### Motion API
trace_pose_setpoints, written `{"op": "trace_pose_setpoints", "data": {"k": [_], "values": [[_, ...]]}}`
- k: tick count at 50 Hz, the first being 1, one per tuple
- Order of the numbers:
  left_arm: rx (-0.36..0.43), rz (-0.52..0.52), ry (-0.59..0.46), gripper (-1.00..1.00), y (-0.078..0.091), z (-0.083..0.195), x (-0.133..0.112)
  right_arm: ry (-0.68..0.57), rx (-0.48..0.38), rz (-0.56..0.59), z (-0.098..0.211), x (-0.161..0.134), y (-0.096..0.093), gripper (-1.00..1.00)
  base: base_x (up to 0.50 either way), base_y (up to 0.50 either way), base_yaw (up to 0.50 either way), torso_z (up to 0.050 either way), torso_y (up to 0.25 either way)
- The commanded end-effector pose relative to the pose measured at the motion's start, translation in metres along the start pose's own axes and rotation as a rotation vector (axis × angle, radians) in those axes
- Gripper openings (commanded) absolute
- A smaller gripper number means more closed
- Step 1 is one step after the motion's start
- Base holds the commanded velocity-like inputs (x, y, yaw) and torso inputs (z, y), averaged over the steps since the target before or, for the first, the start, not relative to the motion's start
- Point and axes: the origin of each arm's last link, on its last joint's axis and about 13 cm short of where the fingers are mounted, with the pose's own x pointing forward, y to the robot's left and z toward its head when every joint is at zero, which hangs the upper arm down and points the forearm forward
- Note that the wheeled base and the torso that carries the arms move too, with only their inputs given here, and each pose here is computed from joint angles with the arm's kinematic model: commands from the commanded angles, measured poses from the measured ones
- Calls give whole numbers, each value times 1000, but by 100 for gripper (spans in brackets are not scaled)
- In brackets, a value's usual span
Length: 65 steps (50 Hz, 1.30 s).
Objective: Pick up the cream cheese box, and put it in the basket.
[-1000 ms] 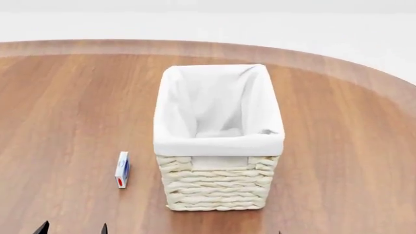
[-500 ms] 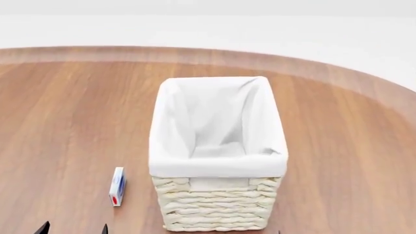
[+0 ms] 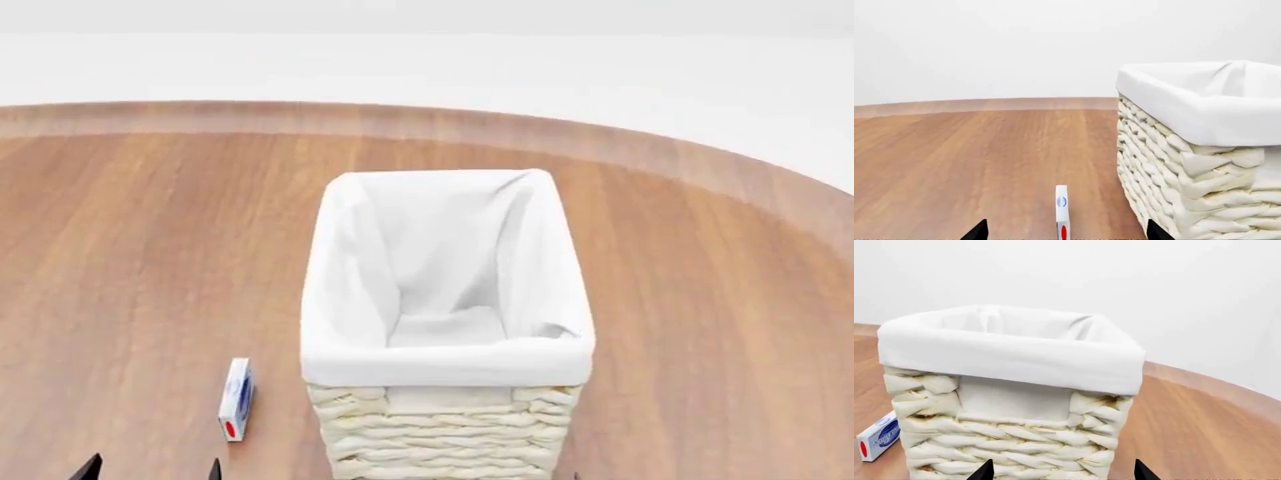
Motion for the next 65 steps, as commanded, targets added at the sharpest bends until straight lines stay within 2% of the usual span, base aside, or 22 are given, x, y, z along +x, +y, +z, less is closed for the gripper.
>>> {"op": "trace_pose_setpoints", "data": {"k": [1,9,10,11,12,19,22,27,30,45,63,65], "values": [[-24,-21,24,100,2,-1,3,10,5,-1,-1,1,0,100,0,0,0,0,0],[-35,2,33,100,3,0,4,14,4,-3,-1,2,0,100,0,0,0,0,0],[-44,-11,-4,100,3,1,2,14,3,-2,-1,2,0,100,0,0,0,0,0],[-25,3,12,100,3,0,3,13,2,-3,-1,2,0,100,0,0,0,0,0],[-51,-4,-3,100,4,1,2,17,5,-3,-2,2,0,100,0,0,0,0,0],[-59,-1,-5,100,4,2,2,18,1,-1,-3,3,0,100,0,0,0,0,0],[-20,6,-8,100,3,1,2,20,-2,-1,-3,3,1,100,0,0,0,0,0],[-8,14,-3,100,3,0,2,18,-2,-3,-3,3,0,100,0,0,0,0,-216],[-20,9,-27,100,3,0,1,21,-3,3,-3,3,1,100,0,0,0,0,-167],[-13,0,-21,100,3,0,1,22,-3,4,-4,3,1,100,0,0,0,0,0],[-32,-4,-25,100,3,0,0,23,-3,6,-4,3,1,100,0,0,0,0,-250],[-2,14,-45,100,2,0,0,23,-3,6,-4,3,1,100,0,0,0,0,-191]]}}
